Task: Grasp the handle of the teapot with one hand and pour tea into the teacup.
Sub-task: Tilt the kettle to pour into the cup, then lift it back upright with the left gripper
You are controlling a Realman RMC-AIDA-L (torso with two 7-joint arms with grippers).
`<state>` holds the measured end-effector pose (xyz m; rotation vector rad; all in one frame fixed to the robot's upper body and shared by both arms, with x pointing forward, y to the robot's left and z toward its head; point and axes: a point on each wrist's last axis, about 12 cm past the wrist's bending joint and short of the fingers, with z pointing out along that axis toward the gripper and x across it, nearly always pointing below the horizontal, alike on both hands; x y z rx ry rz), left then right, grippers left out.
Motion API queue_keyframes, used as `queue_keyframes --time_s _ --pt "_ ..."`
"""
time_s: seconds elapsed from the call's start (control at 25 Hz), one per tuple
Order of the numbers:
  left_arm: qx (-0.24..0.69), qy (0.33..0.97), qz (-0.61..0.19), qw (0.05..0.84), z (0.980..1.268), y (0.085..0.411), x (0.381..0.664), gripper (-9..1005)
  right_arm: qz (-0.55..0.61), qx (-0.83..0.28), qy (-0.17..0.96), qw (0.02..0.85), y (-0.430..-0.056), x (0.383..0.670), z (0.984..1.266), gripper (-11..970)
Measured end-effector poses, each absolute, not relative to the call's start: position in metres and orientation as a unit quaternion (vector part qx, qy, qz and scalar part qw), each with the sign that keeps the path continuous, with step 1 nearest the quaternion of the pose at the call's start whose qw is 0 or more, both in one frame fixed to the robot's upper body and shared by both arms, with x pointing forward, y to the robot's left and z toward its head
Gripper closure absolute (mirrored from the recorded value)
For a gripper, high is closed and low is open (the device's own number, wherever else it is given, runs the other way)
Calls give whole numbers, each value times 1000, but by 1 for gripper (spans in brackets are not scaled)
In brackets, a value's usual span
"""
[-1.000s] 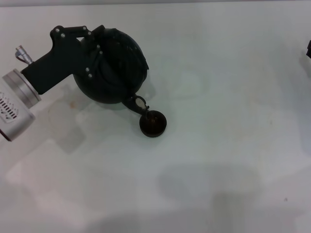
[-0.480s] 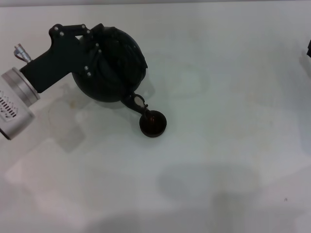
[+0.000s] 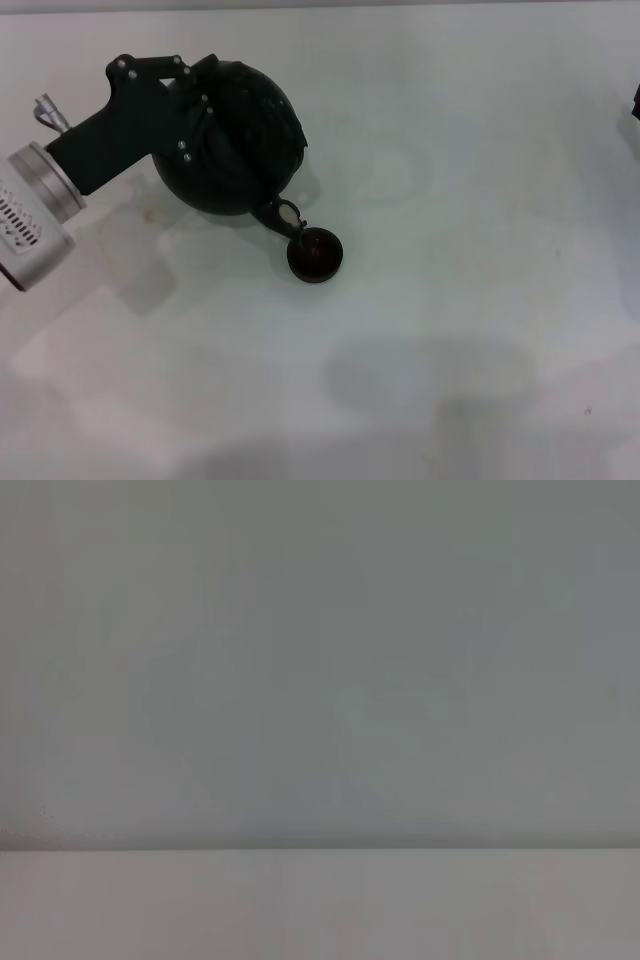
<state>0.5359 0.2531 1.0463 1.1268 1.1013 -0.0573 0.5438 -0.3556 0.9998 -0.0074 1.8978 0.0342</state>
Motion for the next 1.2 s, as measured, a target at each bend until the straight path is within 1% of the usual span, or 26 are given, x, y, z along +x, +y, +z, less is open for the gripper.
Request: queue_keyframes --time_s 0.56,1.2 --pt "494 501 -28 710 1045 253 534 894 14 -3 813 582 -356 543 1000 114" --pt "479 511 -48 712 1042 245 531 895 8 -2 819 573 -358 542 997 114"
